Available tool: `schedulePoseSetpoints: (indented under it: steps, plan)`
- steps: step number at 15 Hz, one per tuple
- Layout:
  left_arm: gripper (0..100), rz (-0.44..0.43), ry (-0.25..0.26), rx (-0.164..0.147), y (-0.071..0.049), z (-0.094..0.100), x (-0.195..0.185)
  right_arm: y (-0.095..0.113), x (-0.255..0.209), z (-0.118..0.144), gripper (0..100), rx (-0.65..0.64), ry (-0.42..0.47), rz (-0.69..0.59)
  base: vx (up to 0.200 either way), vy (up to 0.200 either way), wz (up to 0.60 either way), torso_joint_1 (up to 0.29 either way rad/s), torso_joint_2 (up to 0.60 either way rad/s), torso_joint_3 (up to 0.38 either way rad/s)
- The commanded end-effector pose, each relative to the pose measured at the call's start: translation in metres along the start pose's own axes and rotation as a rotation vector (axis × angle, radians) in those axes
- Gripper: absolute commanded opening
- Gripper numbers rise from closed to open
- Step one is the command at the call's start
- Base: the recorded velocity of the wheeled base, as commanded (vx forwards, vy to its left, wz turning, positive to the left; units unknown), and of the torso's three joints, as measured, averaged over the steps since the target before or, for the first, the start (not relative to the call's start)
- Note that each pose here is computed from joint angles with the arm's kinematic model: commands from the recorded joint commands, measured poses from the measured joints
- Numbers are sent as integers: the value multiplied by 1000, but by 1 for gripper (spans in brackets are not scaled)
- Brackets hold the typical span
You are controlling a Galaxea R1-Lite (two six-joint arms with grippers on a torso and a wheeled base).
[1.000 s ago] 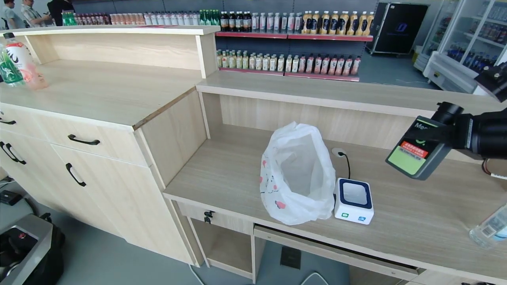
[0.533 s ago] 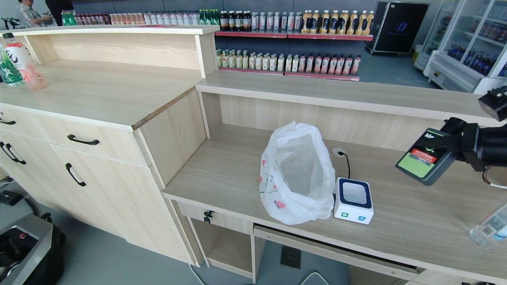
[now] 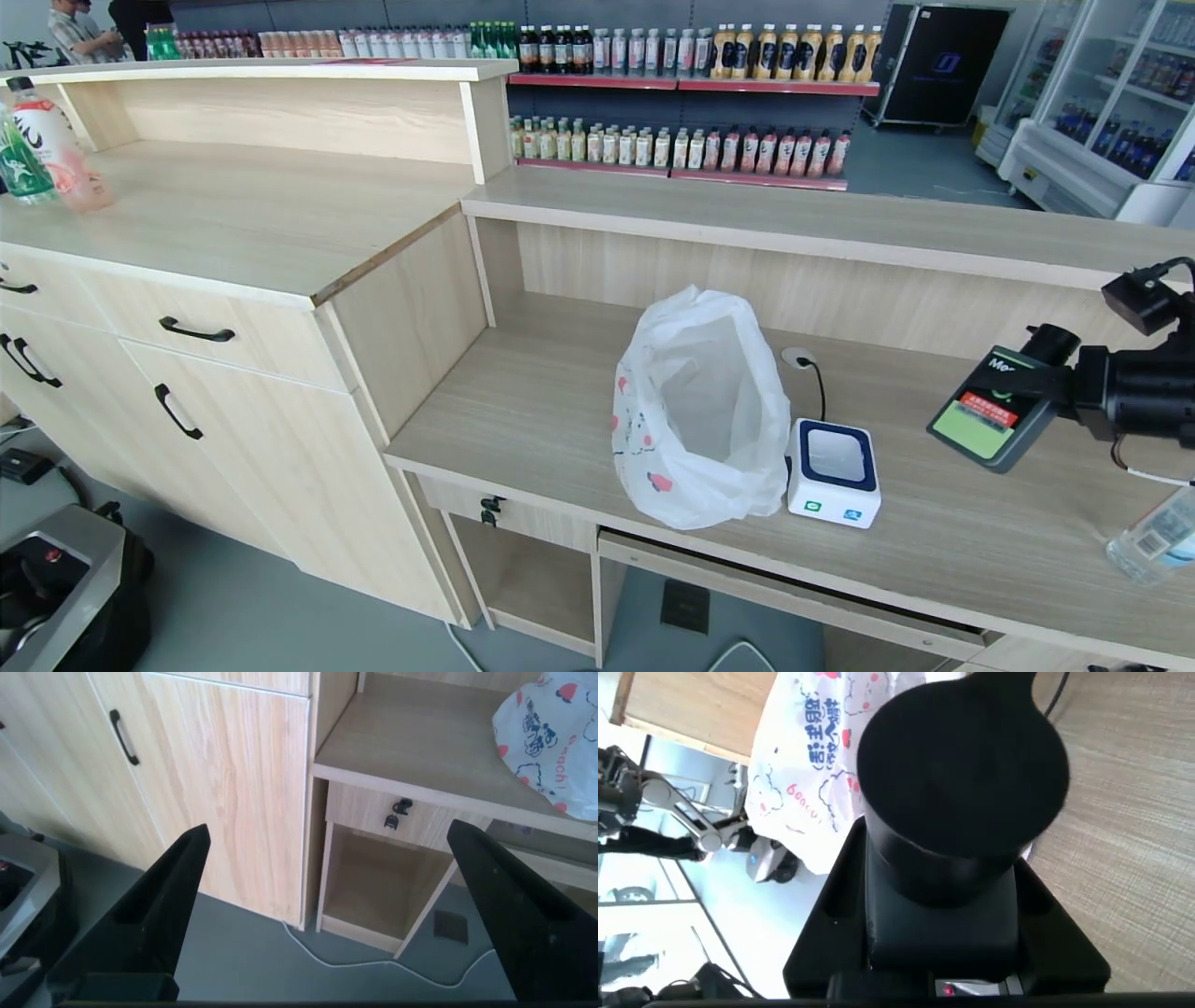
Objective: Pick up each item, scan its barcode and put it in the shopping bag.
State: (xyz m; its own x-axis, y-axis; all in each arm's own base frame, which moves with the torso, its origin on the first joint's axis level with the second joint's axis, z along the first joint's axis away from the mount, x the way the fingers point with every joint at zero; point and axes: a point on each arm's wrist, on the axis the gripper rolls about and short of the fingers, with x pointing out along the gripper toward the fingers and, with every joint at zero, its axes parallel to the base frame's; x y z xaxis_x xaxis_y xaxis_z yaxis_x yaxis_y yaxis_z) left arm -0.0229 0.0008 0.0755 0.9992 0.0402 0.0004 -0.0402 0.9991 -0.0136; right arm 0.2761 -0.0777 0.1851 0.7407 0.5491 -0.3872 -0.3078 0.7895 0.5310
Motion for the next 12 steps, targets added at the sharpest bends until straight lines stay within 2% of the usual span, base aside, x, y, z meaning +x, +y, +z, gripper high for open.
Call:
schedulePoseSetpoints:
  steps: [1, 12]
  plan:
    - [100, 0, 0, 0, 0, 0, 0, -13, 9, -12, 0, 22, 41, -4, 0, 0, 0, 0, 0, 0]
    - [100, 1, 0, 0, 0, 0, 0, -29, 26, -8, 0, -41, 32, 44, 0, 0, 0, 0, 0, 0]
